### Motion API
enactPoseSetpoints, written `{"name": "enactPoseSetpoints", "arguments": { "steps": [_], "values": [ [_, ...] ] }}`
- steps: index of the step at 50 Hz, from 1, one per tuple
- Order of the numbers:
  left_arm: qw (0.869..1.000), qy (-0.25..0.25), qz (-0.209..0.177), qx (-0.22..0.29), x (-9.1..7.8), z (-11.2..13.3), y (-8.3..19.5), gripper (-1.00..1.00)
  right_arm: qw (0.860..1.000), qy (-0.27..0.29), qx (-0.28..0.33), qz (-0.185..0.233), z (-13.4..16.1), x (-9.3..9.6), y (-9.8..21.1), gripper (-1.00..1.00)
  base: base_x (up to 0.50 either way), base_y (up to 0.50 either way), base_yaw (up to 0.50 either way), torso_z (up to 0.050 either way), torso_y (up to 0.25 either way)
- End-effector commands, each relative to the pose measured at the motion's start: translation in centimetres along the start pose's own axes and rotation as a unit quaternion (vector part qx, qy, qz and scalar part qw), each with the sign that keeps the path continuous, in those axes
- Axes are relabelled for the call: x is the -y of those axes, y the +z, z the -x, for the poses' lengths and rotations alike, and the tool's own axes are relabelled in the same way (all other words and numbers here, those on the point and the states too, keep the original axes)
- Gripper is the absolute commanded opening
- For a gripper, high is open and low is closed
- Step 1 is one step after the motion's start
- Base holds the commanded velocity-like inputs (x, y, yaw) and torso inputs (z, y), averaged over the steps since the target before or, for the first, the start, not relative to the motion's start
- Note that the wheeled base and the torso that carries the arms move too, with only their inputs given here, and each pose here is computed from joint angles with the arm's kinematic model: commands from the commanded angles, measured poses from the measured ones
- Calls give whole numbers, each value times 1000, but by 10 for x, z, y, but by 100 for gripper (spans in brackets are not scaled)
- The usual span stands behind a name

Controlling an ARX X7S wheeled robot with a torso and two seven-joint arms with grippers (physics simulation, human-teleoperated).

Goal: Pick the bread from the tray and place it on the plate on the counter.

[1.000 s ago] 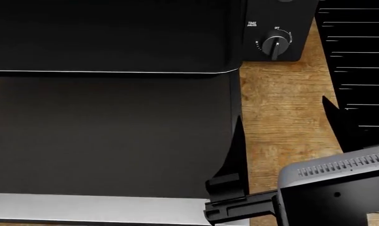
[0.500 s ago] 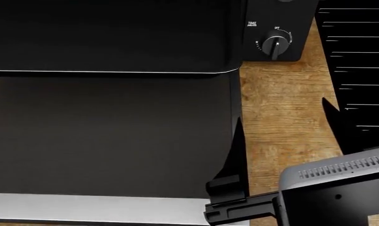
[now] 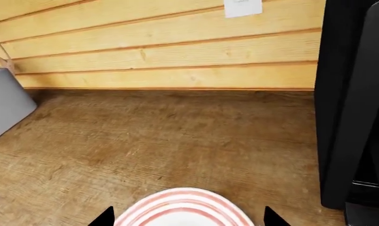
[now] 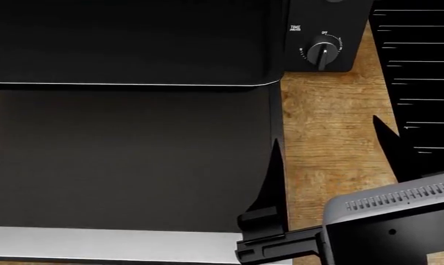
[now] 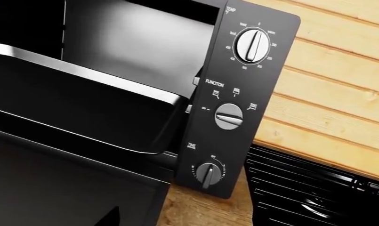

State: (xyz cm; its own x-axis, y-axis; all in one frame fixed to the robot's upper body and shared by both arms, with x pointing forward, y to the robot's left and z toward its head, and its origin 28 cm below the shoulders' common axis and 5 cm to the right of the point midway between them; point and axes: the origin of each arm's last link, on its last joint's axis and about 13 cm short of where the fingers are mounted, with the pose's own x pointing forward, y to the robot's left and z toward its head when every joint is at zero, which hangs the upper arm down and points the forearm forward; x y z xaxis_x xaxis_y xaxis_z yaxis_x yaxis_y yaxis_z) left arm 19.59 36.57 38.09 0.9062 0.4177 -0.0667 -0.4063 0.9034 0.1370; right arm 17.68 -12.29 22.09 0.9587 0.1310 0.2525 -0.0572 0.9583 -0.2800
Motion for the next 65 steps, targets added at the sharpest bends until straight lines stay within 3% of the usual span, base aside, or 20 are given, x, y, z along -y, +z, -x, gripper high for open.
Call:
{"name": "enactPoseSetpoints", "arguments": {
  "steps": [1, 23, 65],
  "values": [
    [999, -23, 2, 34, -2, 21, 0, 100, 1000, -9, 15, -6, -3, 1, 2, 100, 0, 0, 0, 0, 0],
    [998, -18, -6, 62, -16, 60, -6, 100, 1000, -8, 20, -4, 0, 2, 8, 100, 0, 0, 0, 0, 0],
    [992, -43, -38, 115, -12, 105, 6, 100, 1000, -6, 25, -7, 2, 3, 11, 100, 0, 0, 0, 0, 0]
  ]
}}
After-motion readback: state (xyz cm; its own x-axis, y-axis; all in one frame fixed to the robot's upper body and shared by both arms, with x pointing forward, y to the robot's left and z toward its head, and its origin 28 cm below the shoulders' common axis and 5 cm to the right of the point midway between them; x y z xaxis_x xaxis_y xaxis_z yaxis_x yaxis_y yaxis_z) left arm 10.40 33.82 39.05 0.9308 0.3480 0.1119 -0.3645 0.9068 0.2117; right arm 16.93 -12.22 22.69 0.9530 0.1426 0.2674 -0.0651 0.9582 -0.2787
